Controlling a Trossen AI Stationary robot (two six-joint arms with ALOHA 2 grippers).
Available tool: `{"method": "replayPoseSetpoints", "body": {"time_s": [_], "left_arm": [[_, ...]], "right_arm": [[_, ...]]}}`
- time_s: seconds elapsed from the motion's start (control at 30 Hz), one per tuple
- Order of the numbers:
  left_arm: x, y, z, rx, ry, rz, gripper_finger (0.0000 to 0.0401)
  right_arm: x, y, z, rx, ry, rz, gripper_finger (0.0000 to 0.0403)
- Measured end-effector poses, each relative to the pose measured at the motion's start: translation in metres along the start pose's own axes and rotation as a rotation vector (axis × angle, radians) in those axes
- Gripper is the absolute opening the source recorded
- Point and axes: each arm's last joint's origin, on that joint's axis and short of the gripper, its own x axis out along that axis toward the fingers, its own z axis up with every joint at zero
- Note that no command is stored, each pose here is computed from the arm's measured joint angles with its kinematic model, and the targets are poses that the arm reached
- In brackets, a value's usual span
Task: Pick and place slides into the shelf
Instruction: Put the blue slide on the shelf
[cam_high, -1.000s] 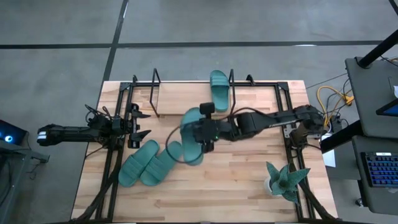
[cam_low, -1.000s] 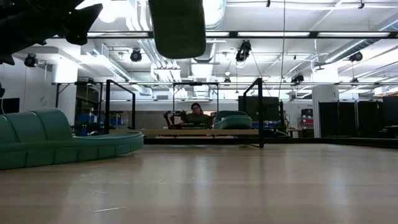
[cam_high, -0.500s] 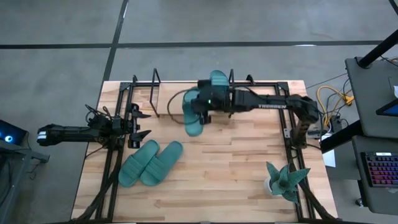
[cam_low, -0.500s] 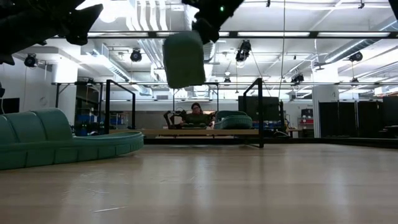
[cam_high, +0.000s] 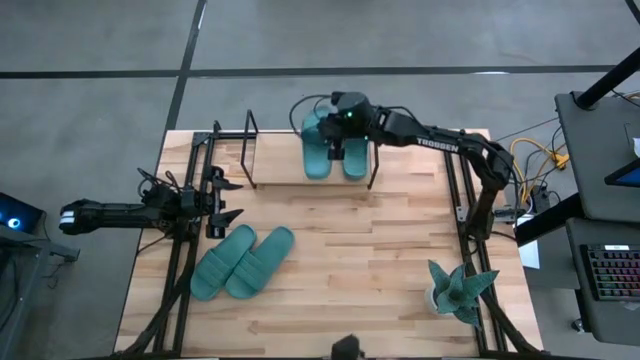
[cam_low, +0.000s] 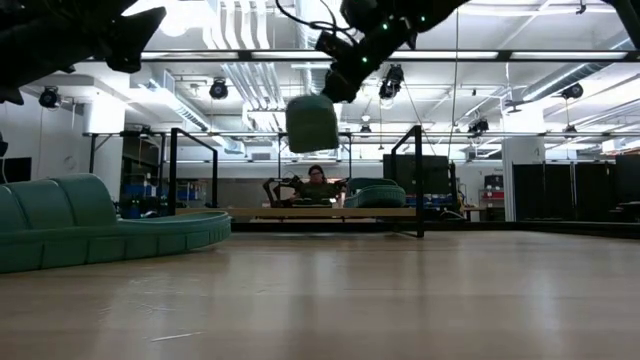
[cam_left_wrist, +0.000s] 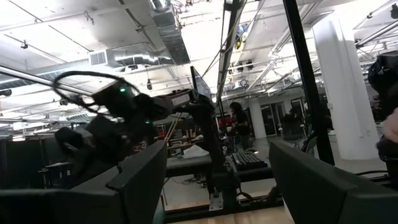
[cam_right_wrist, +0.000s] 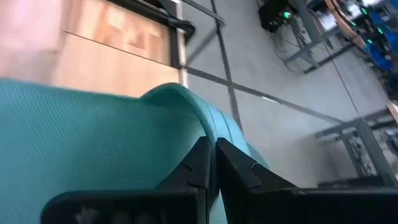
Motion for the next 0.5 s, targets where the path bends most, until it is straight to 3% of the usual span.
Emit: {"method": "replayPoseSetpoints", "body": {"time_s": [0.2, 0.5], "left_arm": [[0.000, 0.000, 0.000, 0.000, 0.002, 0.000, 0.0268], [0.000, 0.000, 0.000, 0.000, 0.002, 0.000, 0.0268]], "right_arm": [[0.008, -0.019, -0.017, 0.028, 0.018, -0.044, 0.0011], [0.038, -0.020, -0.037, 0.042, 0.002, 0.003, 0.0011]]}}
